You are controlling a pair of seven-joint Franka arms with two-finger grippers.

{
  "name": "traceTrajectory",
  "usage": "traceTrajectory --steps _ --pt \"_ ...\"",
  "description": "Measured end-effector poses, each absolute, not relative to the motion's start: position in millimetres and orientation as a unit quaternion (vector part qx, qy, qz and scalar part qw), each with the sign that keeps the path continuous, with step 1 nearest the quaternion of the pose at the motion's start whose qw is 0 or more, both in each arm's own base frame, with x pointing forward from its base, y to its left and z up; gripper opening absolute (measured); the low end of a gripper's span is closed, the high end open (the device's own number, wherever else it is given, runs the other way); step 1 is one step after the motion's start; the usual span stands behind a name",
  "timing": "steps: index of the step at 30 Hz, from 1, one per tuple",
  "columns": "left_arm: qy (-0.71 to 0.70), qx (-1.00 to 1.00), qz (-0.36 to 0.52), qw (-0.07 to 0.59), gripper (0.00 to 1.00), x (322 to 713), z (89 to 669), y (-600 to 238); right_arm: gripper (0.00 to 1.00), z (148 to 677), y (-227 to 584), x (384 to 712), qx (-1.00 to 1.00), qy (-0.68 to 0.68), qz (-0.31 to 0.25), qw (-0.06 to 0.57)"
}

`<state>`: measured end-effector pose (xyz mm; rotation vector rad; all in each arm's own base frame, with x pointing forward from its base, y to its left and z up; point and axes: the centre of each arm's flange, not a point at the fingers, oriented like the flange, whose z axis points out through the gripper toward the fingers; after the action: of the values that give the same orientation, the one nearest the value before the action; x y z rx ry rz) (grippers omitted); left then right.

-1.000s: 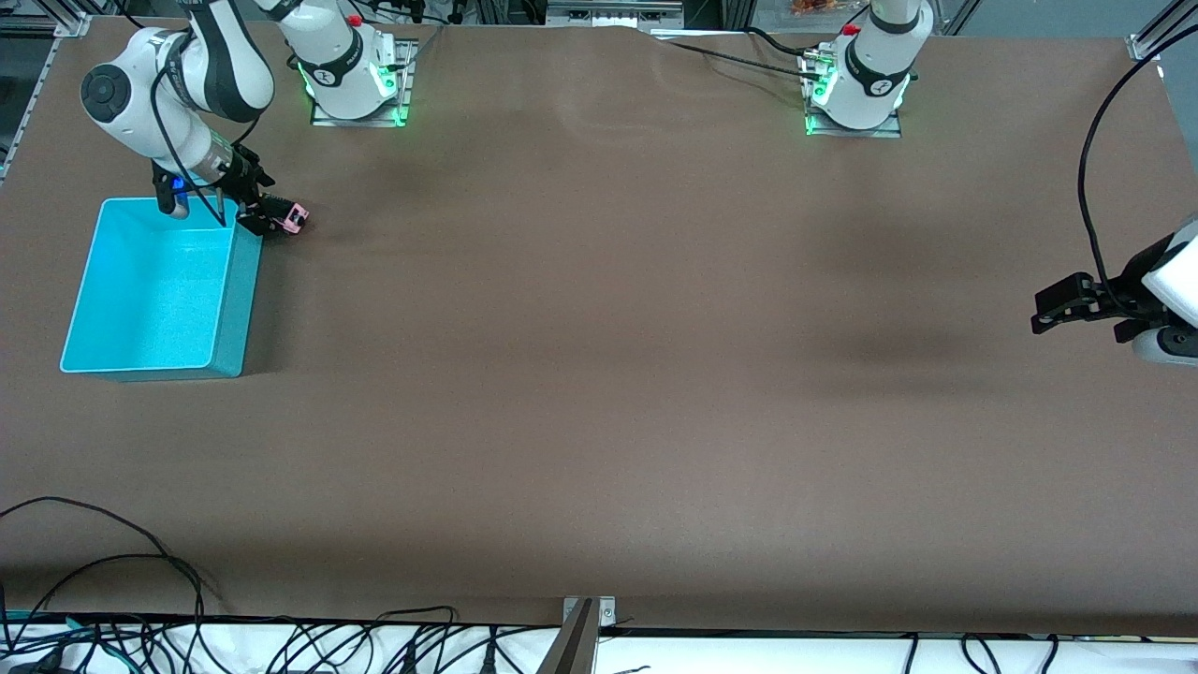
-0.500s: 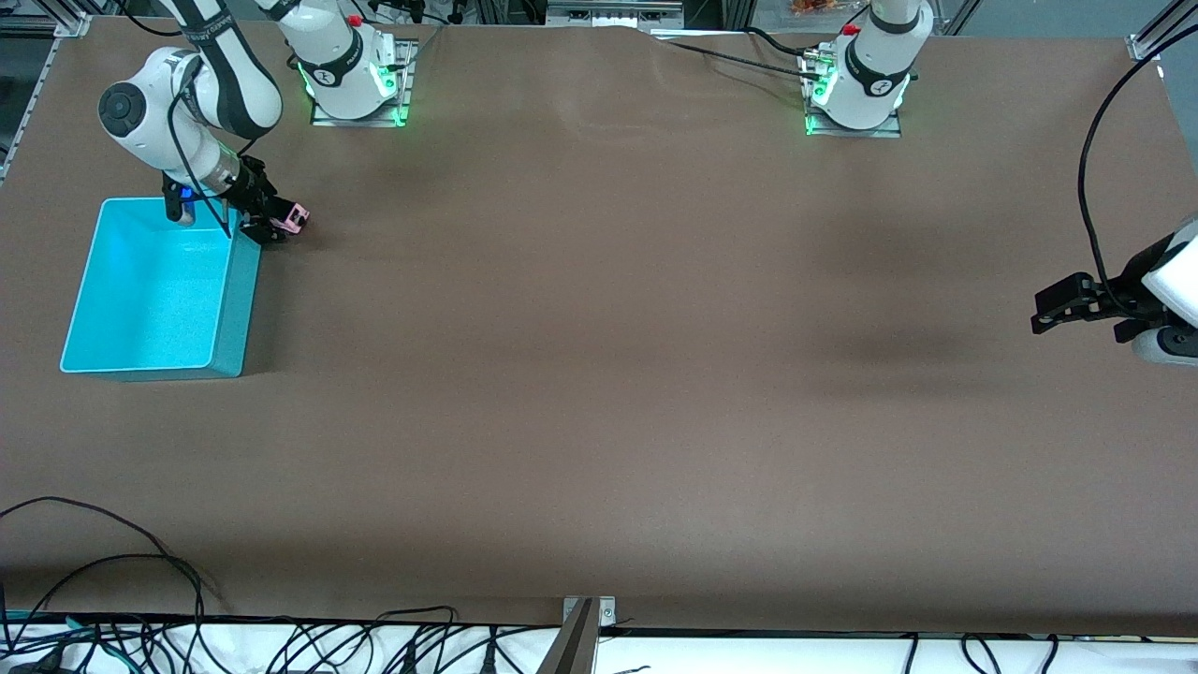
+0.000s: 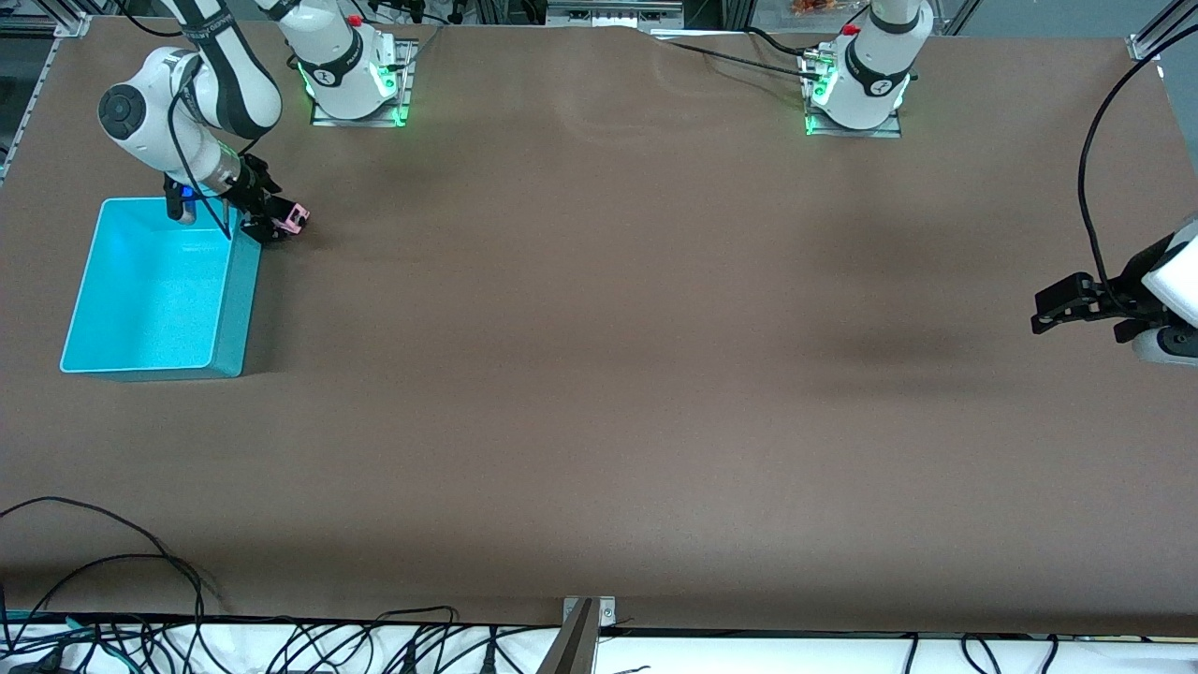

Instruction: Wind and store pink jeep toy

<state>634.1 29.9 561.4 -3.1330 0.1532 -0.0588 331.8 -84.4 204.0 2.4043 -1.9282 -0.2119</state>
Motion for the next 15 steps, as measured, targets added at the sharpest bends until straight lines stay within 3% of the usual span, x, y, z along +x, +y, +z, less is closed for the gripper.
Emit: traceTrajectory --steps 15 --pt "0.049 -0.999 -0.019 0.002 1.00 634.1 561.4 29.9 1.00 211.6 -66.7 334.7 0.765 -0.639 -0.069 0.035"
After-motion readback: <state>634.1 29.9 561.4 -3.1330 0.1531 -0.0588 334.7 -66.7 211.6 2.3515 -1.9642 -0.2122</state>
